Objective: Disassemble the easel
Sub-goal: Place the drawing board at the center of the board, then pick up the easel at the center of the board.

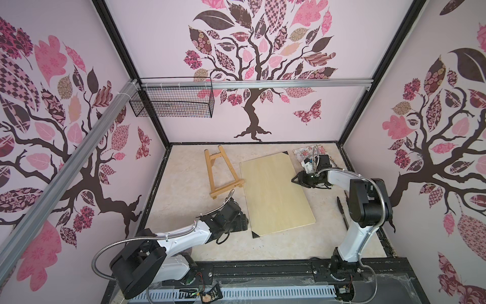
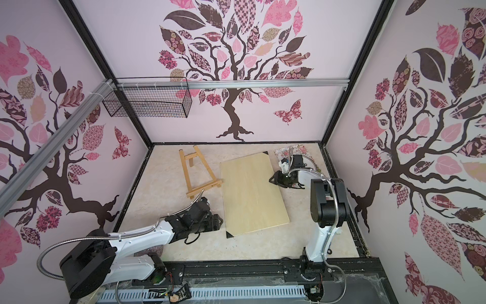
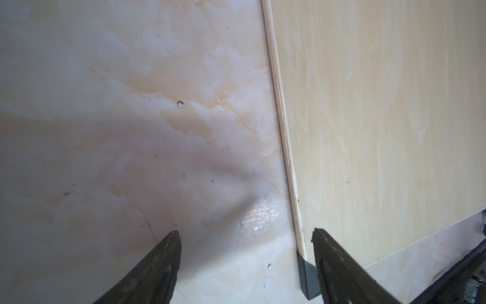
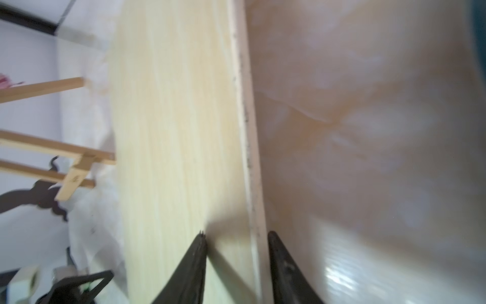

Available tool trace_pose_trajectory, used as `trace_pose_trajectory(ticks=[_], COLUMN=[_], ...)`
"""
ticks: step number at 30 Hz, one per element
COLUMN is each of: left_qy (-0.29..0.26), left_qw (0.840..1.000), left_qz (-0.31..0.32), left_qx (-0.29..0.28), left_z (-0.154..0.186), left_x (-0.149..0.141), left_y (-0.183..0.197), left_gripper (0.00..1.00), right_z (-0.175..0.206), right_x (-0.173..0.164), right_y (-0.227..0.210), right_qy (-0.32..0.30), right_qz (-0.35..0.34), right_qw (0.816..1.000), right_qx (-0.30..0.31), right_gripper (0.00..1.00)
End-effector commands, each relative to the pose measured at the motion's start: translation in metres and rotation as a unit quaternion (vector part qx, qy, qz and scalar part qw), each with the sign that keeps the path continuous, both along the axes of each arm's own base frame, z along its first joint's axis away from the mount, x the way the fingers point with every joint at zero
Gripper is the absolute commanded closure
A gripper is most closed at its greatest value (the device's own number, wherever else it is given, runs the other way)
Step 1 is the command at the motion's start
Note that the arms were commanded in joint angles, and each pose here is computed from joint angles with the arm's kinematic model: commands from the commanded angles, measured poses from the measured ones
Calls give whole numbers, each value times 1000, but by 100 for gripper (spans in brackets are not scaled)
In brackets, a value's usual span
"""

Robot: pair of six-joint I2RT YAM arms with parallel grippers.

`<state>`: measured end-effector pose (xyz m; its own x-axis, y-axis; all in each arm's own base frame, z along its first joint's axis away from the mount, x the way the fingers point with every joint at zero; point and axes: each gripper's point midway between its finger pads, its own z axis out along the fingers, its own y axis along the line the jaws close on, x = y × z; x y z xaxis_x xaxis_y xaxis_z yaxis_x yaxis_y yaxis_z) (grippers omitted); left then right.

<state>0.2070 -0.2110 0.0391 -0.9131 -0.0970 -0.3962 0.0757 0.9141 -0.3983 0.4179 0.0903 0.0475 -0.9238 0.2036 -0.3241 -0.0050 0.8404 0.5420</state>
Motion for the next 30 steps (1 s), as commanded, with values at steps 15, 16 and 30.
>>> trace_pose_trajectory(ticks=[15, 16, 30], left_qy=[-123, -125, -171], left_qw=[987, 987, 985], left_qz=[3, 13, 27], left_qx=[107, 100, -4], left_z=[130, 136, 155], left_x=[66, 75, 173], left_y=[73, 82, 135], left_gripper=[15, 15, 17], right_z=[56, 61, 87], right_x=[-26, -29, -63], right_y=[-12, -7, 72], right_qy=[-25, -31, -93], right_qz=[-16, -12, 41], right_qw=[994, 994, 992], right_qx=[-105, -100, -77], right_gripper=[42, 42, 39])
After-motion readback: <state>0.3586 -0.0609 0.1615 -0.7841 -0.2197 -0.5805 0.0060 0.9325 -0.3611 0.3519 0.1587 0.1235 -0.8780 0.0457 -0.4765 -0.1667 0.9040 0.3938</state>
